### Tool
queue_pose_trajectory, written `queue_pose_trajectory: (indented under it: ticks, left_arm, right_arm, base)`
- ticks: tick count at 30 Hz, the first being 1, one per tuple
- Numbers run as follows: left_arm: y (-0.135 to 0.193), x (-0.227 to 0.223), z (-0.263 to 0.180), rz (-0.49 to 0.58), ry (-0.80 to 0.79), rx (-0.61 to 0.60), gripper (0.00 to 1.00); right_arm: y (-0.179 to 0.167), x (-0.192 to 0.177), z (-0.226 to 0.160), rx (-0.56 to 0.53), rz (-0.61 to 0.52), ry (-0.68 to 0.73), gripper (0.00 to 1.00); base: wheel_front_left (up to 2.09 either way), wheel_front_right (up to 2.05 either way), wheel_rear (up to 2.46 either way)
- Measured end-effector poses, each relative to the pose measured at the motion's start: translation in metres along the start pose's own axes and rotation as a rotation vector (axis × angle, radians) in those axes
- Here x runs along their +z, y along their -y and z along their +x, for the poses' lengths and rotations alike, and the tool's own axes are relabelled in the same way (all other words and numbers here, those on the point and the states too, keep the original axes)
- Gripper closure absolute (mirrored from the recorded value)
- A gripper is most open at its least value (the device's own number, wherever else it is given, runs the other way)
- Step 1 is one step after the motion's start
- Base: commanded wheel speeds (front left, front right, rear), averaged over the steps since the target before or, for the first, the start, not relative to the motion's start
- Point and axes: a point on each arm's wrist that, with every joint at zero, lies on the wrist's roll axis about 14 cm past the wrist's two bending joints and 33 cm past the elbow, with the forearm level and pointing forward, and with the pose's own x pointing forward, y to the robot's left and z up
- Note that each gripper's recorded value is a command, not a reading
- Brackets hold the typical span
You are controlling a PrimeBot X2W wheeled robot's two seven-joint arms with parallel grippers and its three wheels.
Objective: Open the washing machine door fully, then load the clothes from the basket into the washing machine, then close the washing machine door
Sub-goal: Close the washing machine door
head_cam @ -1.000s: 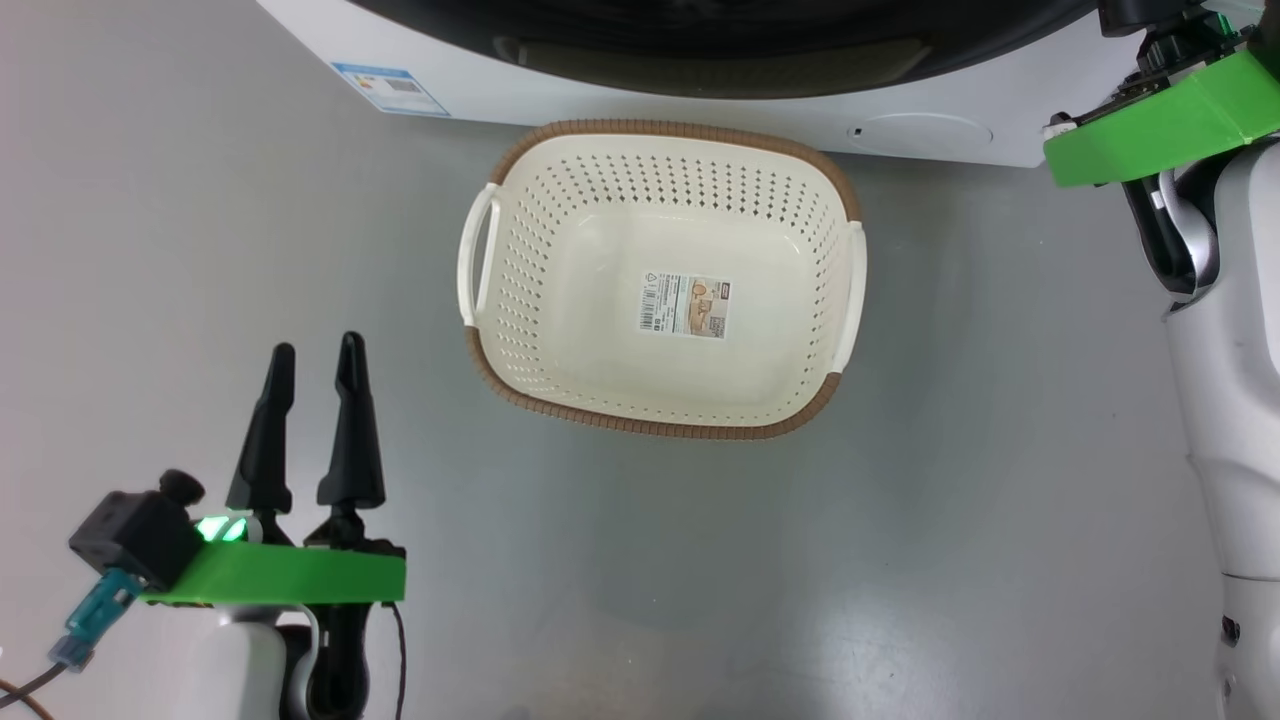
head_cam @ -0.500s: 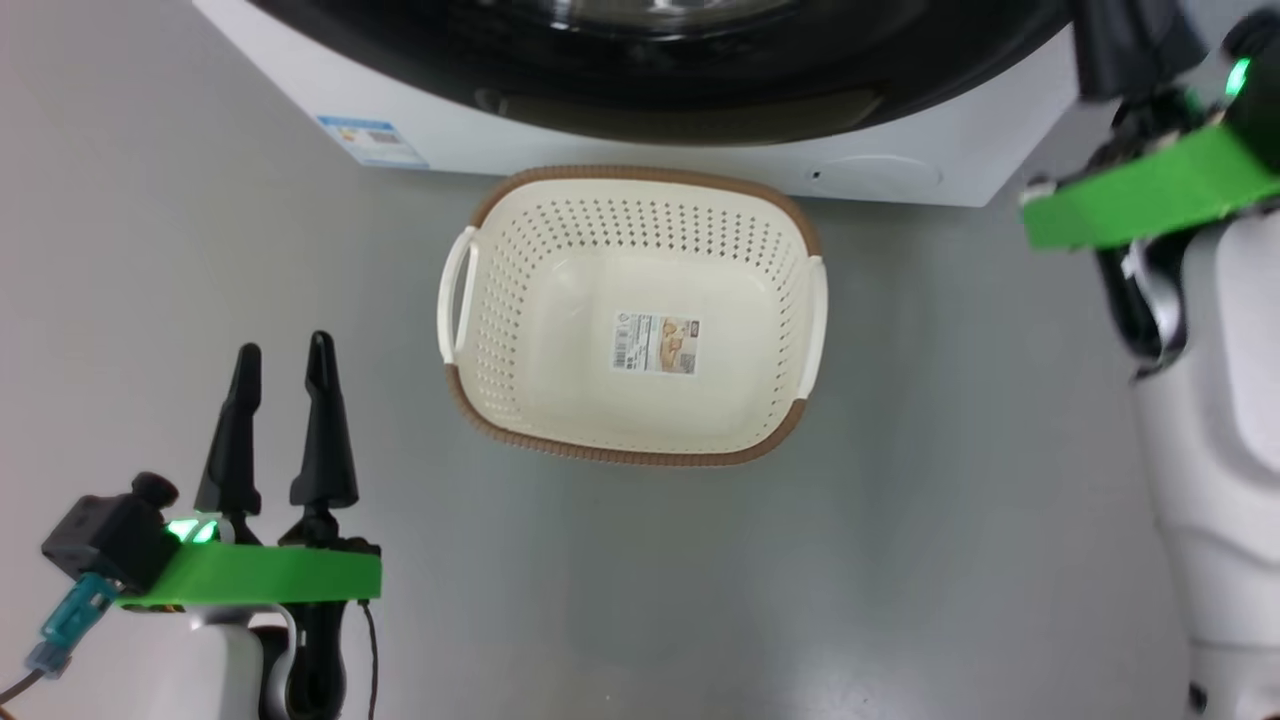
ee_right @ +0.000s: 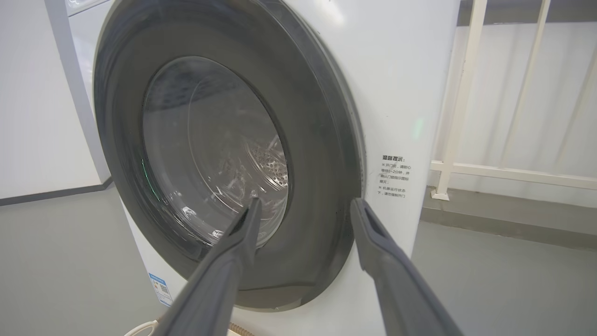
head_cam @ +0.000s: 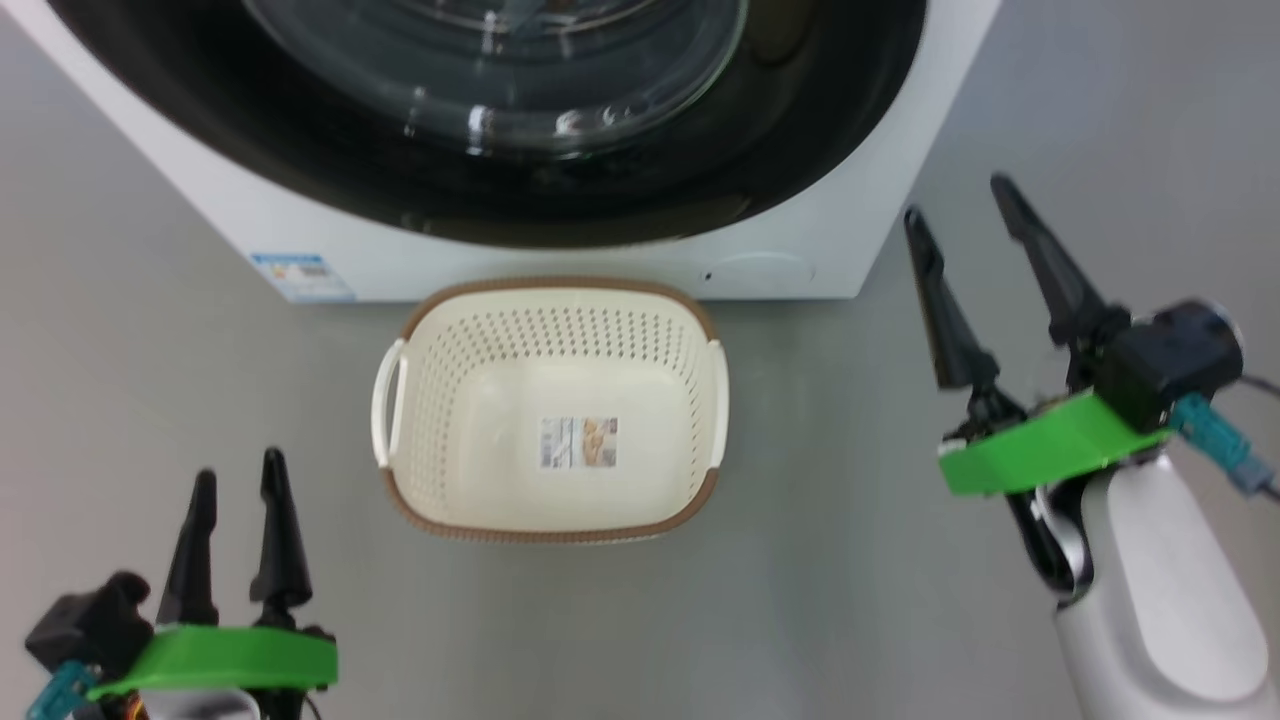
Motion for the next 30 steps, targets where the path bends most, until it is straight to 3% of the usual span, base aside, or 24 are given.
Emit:
queue_pose_trajectory:
  ticks: [18,30]
  left_arm:
    - [0.02,0.007,-0.051,0.012,0.009,-0.073,0.0]
    - [0.029,0.012,-0.061,0.011,0.026,-0.109,0.0]
  right_arm:
    - [0.023,0.023,-0.138,-0.204,-0.015,-0.089,0.0]
    - [0.039,0.023,-0.175,-0.287,-0.035,-0.122,0.0]
  base:
    - [0.0,0.0,0.0]
    - [0.0,0.0,0.0]
